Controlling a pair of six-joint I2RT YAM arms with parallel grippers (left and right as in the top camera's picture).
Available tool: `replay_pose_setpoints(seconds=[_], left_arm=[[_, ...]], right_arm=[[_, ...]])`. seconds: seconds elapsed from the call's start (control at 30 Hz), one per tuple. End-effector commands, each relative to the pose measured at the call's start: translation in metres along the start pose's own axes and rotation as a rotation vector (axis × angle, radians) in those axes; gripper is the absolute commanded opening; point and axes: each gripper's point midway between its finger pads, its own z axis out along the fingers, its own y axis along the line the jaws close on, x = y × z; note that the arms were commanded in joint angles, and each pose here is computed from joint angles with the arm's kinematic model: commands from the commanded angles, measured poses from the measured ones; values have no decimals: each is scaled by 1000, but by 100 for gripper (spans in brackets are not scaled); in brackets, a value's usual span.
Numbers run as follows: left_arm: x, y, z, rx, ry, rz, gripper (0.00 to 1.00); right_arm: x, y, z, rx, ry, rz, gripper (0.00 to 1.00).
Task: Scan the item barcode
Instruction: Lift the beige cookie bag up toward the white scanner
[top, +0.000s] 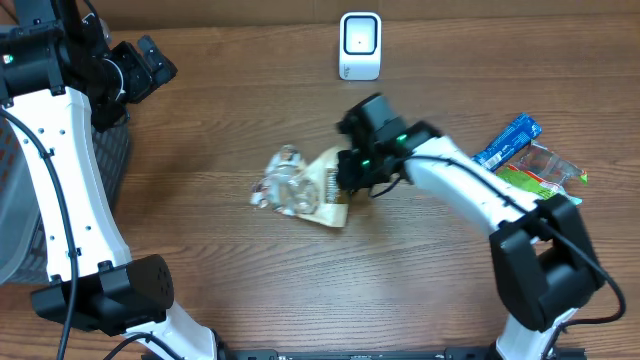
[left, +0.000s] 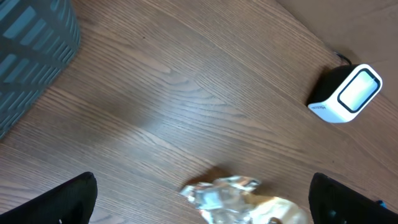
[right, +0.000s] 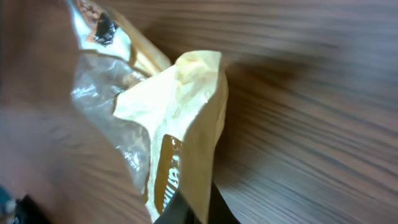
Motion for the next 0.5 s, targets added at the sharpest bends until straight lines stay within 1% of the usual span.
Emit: replay_pose_setpoints(seconds=[0.0, 0.07, 0.2, 0.23, 0.27, 0.3, 0.33, 0.4, 0.47], left_arm=[[-1, -6, -6, 18, -13, -4, 100], [-1, -6, -6, 18, -13, -4, 100], [-1, -6, -6, 18, -13, -4, 100], [-1, -6, -6, 18, -13, -4, 100], [-1, -6, -6, 18, -13, -4, 100], [-1, -6, -6, 18, -13, -4, 100], [-1, -6, -6, 18, -13, -4, 100], [-1, -6, -6, 18, -13, -4, 100], [-1, -6, -6, 18, -13, -4, 100]], right_arm=[[-1, -18, -17, 20, 9, 58, 4], [6, -27, -20, 36, 41, 49, 4], [32, -35, -24, 63, 147, 35, 4], [48, -37, -27, 73, 211, 19, 6], [56, -39, -29, 77, 244, -6, 32], [60, -40, -30, 77, 264, -31, 47], [64, -41, -31, 79, 278, -60, 57], [63, -45, -35, 104, 286, -123, 71], [50, -52, -45, 180, 255, -145, 77]])
